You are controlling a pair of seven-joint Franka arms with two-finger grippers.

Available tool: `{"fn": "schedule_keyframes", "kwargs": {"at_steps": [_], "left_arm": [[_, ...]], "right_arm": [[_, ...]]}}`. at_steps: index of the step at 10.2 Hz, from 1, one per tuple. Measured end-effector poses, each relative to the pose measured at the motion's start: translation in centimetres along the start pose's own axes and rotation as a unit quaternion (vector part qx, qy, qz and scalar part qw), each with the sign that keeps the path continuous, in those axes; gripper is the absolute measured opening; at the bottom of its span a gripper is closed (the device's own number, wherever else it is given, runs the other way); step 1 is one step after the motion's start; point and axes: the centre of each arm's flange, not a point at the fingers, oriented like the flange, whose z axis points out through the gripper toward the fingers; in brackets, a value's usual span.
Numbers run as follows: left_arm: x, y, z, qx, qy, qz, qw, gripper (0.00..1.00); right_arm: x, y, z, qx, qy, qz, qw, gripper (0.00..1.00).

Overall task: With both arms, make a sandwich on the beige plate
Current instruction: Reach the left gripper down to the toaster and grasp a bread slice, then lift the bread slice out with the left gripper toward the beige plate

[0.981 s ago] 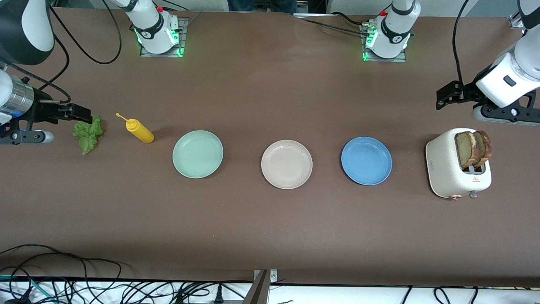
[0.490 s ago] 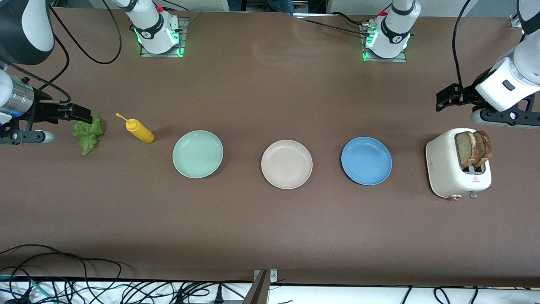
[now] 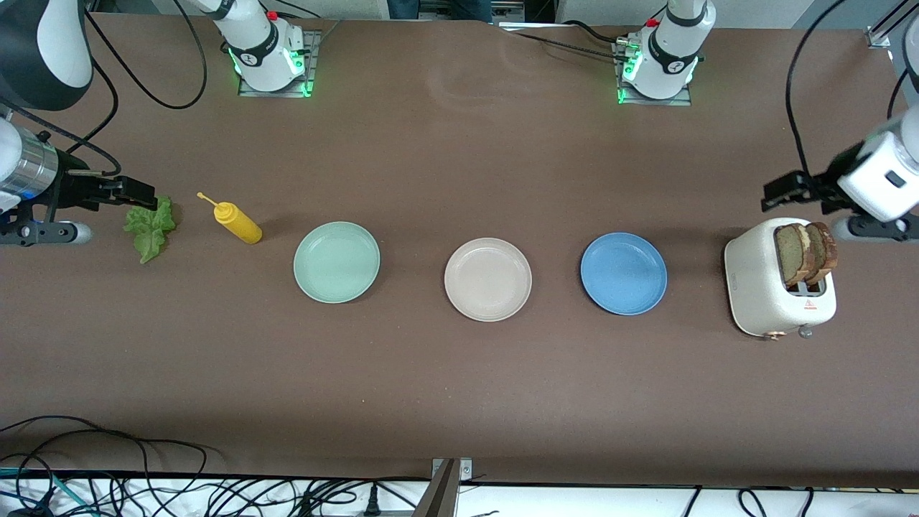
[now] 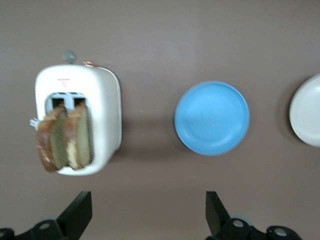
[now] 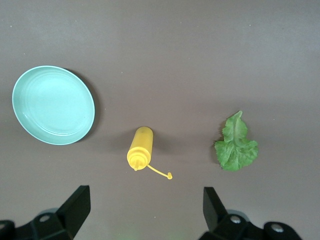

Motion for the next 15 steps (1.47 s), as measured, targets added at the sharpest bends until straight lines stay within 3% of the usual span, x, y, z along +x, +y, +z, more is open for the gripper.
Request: {"fn": "schedule_keyframes", "kwargs": {"at_steps": [4,7,10,11,15], "left_arm": [[3.7,-4.8,6.1,0.028,-0.004,0.028,0.999,1.00],[4.3,-8.2,13.0,0.043,-0.043,0.035,0.998,1.00],[3.3,-8.1,16.0,0.041,-0.072,0.038,0.996,0.98],[3.0,-8.2,16.6,0.044,-0.078,0.039,0.995,0.88],[2.4,-9.1,17.2,0.074,-0.094,0.045,0.992,0.23]], "right_arm": [[0.0,0.0,0.0,0.000,0.000,0.000,1.000,1.00],[0.0,0.0,0.0,0.000,0.000,0.001,1.000,1.00],[0.0,0.0,0.0,0.000,0.000,0.001,1.000,1.00],[0.0,0.0,0.0,0.000,0.000,0.001,1.000,1.00],[0.0,0.0,0.0,0.000,0.000,0.002,1.000,1.00]]}}
